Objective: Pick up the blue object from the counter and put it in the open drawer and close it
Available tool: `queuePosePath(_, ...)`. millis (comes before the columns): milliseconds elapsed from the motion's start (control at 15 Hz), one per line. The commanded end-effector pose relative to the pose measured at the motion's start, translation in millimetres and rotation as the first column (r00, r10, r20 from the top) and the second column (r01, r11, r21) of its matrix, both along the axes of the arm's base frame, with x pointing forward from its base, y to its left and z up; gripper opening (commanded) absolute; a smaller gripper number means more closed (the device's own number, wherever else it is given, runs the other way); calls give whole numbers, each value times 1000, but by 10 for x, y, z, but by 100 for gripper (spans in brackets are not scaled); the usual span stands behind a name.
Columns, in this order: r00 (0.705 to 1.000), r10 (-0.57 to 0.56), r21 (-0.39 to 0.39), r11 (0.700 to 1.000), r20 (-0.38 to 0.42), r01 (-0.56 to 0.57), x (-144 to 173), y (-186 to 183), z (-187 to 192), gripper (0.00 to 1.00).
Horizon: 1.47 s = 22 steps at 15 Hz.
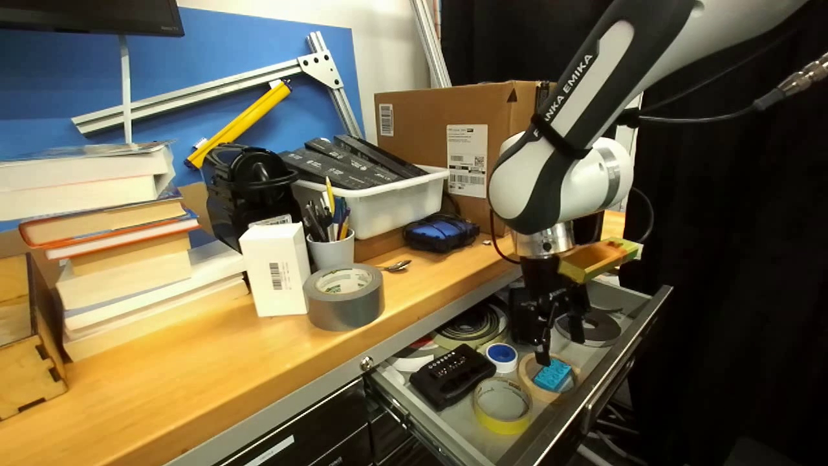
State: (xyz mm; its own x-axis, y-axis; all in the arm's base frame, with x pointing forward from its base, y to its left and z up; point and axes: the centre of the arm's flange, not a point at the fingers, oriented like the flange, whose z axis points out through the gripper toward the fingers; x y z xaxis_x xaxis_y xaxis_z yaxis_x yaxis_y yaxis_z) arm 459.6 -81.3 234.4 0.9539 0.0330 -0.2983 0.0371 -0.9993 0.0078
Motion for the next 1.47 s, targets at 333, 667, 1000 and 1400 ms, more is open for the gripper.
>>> queuePosePath(333,996,-80,38,996,-29,81,-691,-635,240,99)
queuePosePath(667,991,-123,11,992,-52,124,-899,-775,497,100)
queuePosePath(1000,942,-34,-115,993,-333,-5,-1169,-789,129,100)
queuePosePath(1400,958,-64,-158,987,-278,21,-1152,-509,-552,100)
